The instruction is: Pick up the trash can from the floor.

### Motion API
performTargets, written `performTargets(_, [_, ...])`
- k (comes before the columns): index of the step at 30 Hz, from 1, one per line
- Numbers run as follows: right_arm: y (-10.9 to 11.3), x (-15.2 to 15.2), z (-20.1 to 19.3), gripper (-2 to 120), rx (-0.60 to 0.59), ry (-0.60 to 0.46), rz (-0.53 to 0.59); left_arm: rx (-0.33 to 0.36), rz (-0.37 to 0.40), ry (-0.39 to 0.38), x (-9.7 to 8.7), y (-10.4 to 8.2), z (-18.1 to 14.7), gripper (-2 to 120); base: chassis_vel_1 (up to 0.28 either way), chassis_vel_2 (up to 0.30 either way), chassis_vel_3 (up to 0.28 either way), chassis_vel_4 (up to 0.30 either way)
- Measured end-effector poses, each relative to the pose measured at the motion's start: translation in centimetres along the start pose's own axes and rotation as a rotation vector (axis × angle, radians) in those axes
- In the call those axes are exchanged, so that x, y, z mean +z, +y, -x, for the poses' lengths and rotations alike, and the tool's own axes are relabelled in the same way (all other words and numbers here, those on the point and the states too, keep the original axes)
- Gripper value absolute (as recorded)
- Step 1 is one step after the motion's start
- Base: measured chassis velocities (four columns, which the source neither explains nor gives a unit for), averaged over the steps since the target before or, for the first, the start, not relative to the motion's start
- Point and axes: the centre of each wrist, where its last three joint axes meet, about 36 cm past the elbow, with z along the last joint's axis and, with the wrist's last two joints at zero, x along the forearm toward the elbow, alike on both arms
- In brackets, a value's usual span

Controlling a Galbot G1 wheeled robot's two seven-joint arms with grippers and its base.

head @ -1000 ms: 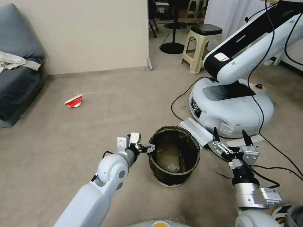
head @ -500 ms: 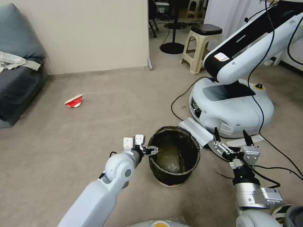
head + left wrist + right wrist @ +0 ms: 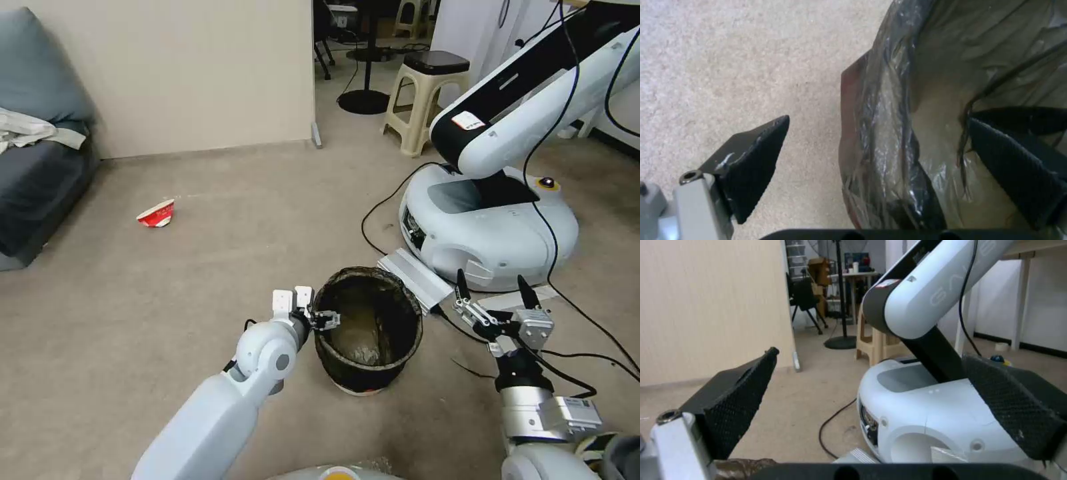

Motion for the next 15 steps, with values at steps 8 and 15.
performTargets(8, [0.0, 0.2, 0.2, 100, 0.001, 0.002, 0.000, -0.006, 0.000, 0.027, -0.2, -0.2, 0.9, 92, 0.000, 0.000, 0.000, 0.000])
performTargets(15, [-0.1, 0.3, 0.2, 100, 0.003, 0.003, 0.001, -0.011, 0.002, 0.037, -0.1, -0.2, 1.3, 85, 0.000, 0.000, 0.000, 0.000])
